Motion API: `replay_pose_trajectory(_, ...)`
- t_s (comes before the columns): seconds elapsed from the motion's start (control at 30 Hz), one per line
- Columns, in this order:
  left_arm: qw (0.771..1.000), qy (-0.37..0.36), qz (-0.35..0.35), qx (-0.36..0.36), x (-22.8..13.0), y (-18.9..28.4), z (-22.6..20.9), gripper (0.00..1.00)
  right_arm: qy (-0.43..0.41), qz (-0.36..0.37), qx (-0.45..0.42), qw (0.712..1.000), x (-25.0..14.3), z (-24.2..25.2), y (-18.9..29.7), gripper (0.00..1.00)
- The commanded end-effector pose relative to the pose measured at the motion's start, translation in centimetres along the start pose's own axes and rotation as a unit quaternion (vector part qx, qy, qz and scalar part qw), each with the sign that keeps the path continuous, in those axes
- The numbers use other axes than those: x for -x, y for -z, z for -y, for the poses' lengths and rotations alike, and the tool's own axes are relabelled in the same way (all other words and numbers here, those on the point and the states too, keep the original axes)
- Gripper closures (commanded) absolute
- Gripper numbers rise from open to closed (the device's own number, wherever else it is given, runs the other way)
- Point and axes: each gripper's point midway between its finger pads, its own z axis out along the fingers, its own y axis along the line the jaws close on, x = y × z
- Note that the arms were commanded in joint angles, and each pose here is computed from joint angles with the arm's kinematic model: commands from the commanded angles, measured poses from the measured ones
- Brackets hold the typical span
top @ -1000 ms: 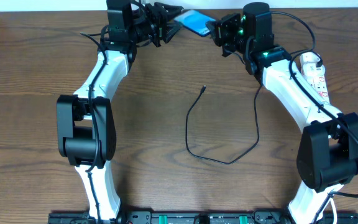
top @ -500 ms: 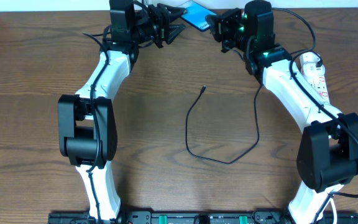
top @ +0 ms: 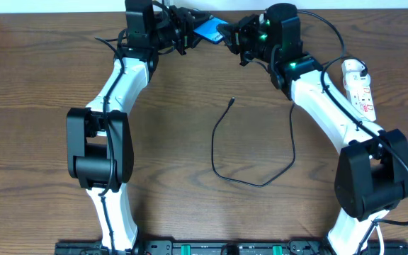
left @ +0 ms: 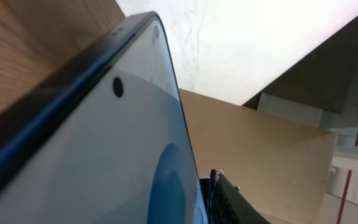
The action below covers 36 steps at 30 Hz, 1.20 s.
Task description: Plug charger to phone and switch on socket
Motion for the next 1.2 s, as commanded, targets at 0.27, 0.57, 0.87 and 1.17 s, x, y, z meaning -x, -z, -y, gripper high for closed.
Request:
replay_pose_trajectory(0.27,1.0,0.017,-0.021,-0.01,-1.1,0.2,1.5,0.68,0.033,-0.088,0.026,0.995,-4.1,-2.5,0.9,0.99)
replay_pose_trajectory(0.57,0.999,0.04,-0.014,-0.01,-0.9,0.1,1.5,0.78,0.04,-0.117,0.037,0.992,-6.8,-3.0,0.3,0.99)
replay_pose_trajectory(0.87,0.999,0.04,-0.014,-0.01,-0.9,0.2,1.5,0.92,0.04,-0.118,0.037,0.992,-6.9,-3.0,0.3,0.98)
replay_pose_trajectory(1.17,0.999,0.038,-0.013,-0.01,-0.9,0.2,1.5,0.93,0.041,-0.118,0.037,0.992,-6.9,-3.0,0.3,0.83)
